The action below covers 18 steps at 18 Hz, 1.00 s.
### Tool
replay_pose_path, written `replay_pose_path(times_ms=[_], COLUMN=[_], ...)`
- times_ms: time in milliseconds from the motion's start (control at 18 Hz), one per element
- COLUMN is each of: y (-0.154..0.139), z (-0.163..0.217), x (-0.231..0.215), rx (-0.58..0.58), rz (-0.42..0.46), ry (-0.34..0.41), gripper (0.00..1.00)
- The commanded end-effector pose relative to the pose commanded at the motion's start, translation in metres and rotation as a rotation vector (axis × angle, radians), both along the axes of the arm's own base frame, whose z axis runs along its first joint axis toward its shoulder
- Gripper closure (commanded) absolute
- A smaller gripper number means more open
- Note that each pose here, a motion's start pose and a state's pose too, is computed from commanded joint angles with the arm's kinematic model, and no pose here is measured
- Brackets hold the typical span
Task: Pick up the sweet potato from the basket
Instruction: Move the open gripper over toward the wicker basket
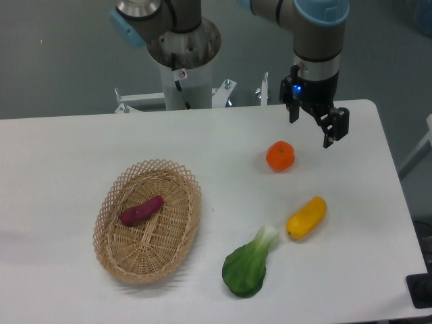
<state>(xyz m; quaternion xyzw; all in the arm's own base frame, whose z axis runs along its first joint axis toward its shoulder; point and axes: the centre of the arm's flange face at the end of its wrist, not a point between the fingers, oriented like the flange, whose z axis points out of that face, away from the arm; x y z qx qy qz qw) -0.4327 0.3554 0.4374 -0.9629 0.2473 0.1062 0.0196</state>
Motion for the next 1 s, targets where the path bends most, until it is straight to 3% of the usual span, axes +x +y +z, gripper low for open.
replay_pose_path(times_ms=[278,444,611,778,1000], y=[0.001,0.008,0.036,0.070,0.130], z=[-0.002,-0.004,-0.008,-0.027,-0.039], x=[0.006,0.012,0.032,0.052,0.090], rx=[-0.004,0.017,0.049,0.076,0.168], rz=[0.000,0.053,0.100,0.264,0.358], ry=[-0.003,-0.017,-0.022,-0.064,-0.048], gripper=[0.00,0.00,0.00,0.00,0.00])
